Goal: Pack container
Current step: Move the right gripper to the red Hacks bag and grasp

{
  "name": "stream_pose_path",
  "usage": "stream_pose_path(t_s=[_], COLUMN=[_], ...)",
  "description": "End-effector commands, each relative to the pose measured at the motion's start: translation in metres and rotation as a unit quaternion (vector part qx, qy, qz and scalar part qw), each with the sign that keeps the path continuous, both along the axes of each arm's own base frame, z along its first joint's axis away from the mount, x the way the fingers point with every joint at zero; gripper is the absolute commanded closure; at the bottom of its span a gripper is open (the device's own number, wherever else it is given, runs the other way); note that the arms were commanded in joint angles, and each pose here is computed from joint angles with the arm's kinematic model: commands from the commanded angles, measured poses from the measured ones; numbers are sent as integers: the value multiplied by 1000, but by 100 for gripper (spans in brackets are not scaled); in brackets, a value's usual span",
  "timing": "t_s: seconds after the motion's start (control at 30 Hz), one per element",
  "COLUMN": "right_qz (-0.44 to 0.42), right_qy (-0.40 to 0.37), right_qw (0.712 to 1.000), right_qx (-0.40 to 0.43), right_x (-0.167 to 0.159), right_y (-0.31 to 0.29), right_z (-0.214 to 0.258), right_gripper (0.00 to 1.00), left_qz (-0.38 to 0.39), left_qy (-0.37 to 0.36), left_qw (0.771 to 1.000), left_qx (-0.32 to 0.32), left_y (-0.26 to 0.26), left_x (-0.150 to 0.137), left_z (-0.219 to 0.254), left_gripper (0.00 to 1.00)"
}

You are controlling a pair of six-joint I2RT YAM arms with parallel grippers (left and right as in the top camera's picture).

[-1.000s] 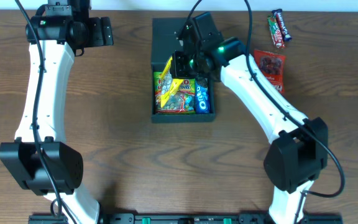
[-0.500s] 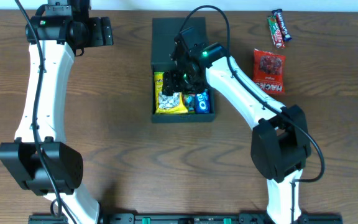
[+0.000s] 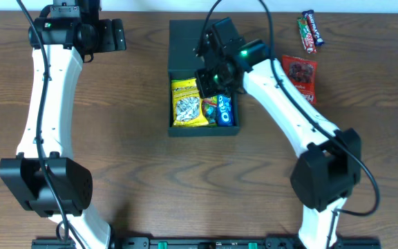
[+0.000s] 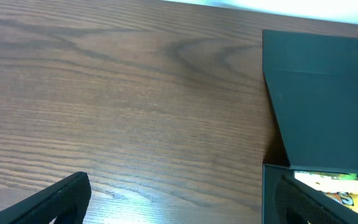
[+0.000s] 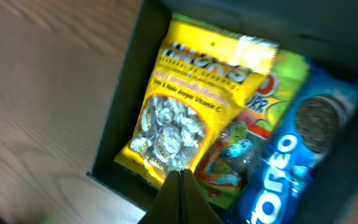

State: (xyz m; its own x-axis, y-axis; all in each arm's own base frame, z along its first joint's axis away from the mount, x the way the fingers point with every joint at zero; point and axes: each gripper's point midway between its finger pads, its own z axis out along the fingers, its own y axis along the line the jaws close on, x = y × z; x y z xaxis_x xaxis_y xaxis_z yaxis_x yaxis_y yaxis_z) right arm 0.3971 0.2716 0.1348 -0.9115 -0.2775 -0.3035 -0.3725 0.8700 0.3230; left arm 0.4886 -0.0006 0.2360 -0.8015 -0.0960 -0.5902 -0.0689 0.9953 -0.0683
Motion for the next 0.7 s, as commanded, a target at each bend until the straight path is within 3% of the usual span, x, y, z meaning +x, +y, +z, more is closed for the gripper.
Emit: stream_pose_path(t_s=[0.0,0.23,0.37,0.5,0.6,0.67], right_qz=[51,60,61,57,41,3], right_qy=[33,86,82,29,-63,-114], right_qw=[998,994,994,998,996,993], right_qx=[-3,-27,-25,8,39,14], right_x=[-10,-16,-12,8,37,55], right_y=[11,12,13,19,6,-25], right_z=[-37,-93,-97,-49,28,59], right_gripper=[99,99,99,99,99,98], left_qz=[0,0,0,0,0,0], left_qy=[-16,-16,-16,-16,-16,-16], left_qw=[1000,1000,1000,1000,1000,1000], left_qx=[1,1,1,1,1,1], left_y=[2,2,2,2,2,2], left_x=[2,2,2,2,2,2], left_z=[13,13,13,13,13,13], left_gripper=[5,5,5,5,5,5])
